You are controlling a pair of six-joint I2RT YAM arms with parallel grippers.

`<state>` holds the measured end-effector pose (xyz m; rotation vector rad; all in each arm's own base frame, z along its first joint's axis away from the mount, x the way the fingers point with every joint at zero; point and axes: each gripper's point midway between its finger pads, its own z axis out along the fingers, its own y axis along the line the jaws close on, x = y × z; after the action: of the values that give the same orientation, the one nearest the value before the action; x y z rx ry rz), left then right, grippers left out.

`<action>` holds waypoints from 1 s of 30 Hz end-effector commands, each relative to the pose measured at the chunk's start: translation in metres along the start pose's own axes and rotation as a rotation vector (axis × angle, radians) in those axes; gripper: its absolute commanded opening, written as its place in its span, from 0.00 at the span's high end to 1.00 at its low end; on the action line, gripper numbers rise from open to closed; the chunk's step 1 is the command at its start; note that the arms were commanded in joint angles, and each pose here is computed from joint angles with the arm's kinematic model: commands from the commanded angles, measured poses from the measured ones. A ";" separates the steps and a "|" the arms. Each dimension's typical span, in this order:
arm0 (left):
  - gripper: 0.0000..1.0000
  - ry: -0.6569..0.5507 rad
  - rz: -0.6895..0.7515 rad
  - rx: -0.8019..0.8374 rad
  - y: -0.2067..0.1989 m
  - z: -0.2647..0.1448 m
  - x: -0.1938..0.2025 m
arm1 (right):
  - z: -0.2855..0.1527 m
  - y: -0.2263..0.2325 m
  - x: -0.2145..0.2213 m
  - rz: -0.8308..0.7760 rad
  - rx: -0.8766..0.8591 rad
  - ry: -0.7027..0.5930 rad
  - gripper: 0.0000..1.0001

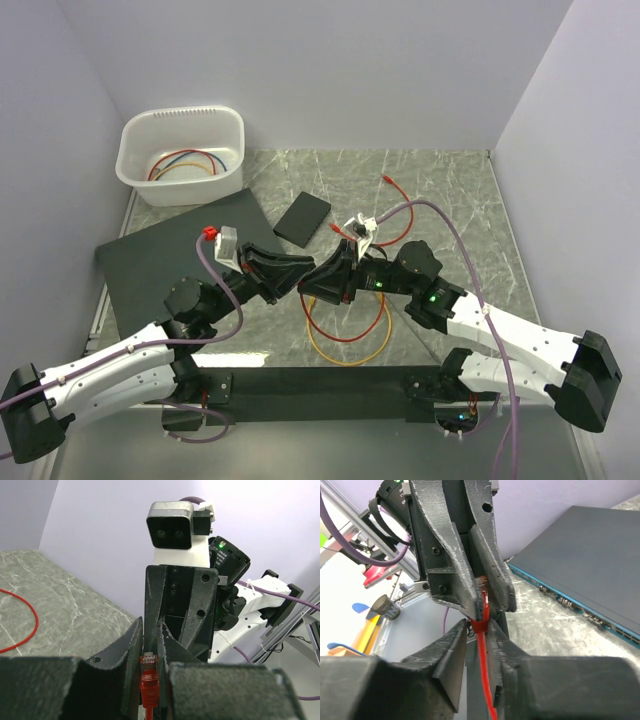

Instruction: Insert the plug into the switch port

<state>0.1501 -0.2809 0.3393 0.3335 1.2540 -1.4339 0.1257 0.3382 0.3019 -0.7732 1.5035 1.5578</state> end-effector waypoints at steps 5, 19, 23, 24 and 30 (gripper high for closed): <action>1.00 -0.030 -0.003 0.058 -0.012 0.000 -0.007 | 0.004 0.016 -0.023 -0.036 -0.069 -0.062 0.84; 0.61 0.008 -0.001 -0.122 0.022 -0.001 0.002 | 0.001 -0.006 -0.005 -0.026 0.033 0.002 1.00; 0.48 0.038 0.023 -0.275 0.049 -0.018 0.010 | -0.005 -0.031 0.010 -0.033 0.202 0.073 1.00; 0.44 0.021 0.033 -0.329 0.058 -0.023 0.007 | -0.011 -0.037 0.019 -0.021 0.245 0.109 1.00; 0.21 -0.034 0.069 -0.571 0.098 -0.058 -0.001 | -0.024 -0.073 0.047 -0.003 0.461 0.208 1.00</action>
<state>0.1884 -0.2367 0.2949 0.0812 1.4645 -1.1415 0.1480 0.3263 0.2271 -0.7215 1.8585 1.2455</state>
